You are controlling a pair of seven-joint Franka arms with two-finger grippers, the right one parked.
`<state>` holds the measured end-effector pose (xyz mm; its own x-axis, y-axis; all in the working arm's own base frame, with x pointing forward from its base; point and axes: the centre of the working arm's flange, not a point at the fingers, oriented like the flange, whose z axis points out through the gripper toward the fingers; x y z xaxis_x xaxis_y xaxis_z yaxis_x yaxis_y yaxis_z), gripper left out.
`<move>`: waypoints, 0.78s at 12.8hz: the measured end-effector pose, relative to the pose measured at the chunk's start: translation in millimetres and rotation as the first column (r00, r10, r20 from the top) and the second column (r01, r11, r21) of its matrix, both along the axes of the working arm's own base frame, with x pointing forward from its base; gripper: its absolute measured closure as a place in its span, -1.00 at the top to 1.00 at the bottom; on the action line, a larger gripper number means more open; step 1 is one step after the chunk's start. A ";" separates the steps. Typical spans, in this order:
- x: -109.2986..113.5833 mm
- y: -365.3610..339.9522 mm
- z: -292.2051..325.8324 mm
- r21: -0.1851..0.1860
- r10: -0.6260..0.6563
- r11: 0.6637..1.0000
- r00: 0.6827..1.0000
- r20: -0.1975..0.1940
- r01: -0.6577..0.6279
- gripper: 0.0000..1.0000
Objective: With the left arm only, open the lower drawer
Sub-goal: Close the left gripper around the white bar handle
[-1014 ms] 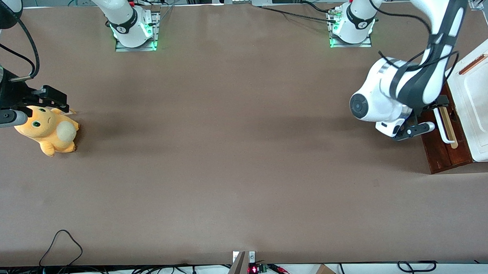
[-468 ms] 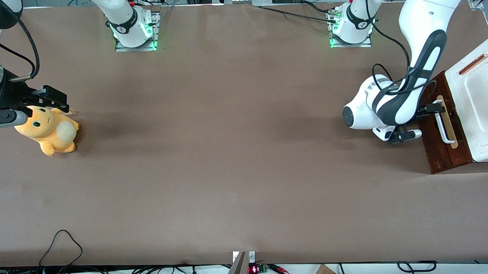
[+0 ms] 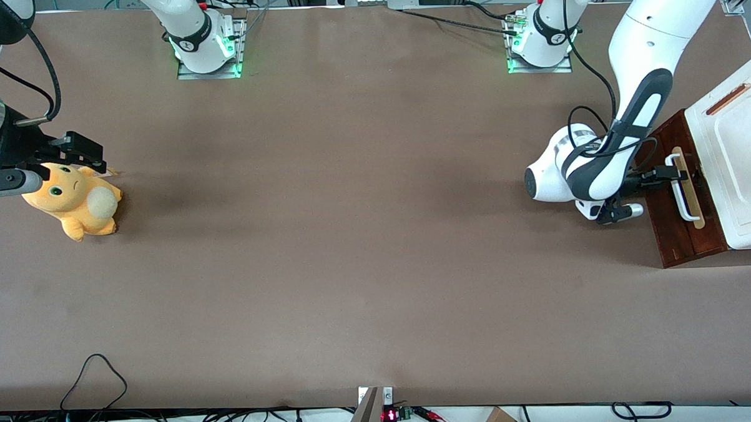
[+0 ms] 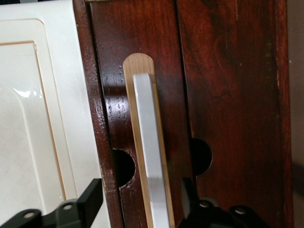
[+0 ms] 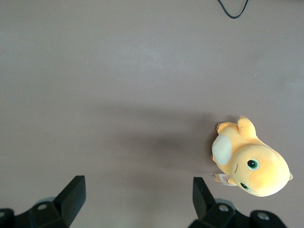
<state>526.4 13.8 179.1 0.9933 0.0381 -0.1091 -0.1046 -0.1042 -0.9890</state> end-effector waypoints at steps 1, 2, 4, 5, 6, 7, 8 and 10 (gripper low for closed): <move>1.4 3.8 -0.2 0.008 -0.008 1.000 1.000 0.002 0.008 0.17; 2.4 8.1 -1.0 0.015 -0.013 1.000 1.000 0.002 0.013 0.15; 2.0 13.7 -4.8 0.018 -0.012 1.000 1.000 -0.004 0.012 0.12; 1.6 15.0 -7.8 0.020 -0.015 1.000 1.000 -0.008 0.015 0.07; 1.2 15.7 -9.9 0.021 -0.016 1.000 1.000 -0.011 0.017 0.07; 0.9 16.0 -11.1 0.021 -0.016 1.000 1.000 -0.013 0.016 -0.02; 0.7 16.2 -11.7 0.021 -0.016 1.000 1.000 -0.013 0.016 -0.05; 0.5 16.0 -12.8 0.018 -0.016 1.000 1.000 -0.014 0.016 -0.41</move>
<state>527.0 29.9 166.3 0.9922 0.0241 -0.1224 -0.1200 -0.0840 -0.9892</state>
